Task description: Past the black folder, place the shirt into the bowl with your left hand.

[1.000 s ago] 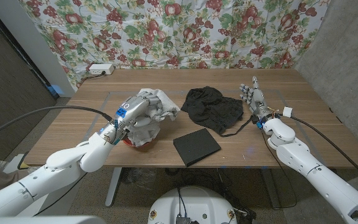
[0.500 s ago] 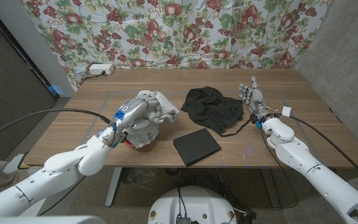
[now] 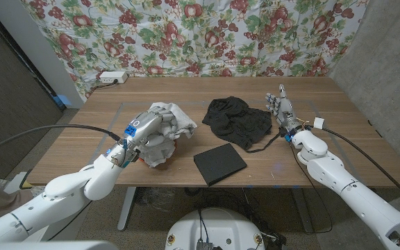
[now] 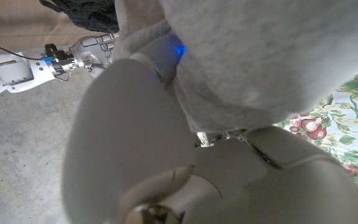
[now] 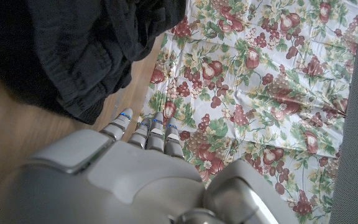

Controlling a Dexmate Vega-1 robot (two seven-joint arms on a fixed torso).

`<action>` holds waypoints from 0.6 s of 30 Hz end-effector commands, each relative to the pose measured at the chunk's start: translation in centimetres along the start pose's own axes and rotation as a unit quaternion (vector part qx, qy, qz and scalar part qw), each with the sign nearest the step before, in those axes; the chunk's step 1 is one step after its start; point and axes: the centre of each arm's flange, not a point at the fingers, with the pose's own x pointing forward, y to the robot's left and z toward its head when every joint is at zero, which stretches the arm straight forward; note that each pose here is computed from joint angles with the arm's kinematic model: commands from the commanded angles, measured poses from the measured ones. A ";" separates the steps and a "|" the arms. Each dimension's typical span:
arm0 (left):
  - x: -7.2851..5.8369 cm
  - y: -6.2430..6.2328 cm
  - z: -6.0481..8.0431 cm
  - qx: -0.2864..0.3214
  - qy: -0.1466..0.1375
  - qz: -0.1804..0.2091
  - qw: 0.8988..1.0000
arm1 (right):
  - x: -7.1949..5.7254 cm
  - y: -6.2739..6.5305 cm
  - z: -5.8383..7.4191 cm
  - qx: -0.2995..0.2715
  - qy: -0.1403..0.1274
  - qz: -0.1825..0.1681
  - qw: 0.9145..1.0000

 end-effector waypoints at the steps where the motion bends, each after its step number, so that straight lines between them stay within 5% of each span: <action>1: -1.3 -0.4 -0.5 0.016 0.032 -0.007 0.999 | 0.7 0.3 0.4 -0.003 0.004 0.007 1.000; 18: -1.8 -1.7 -0.6 0.016 0.043 -0.024 0.999 | 1.5 0.2 0.9 -0.012 0.007 0.019 1.000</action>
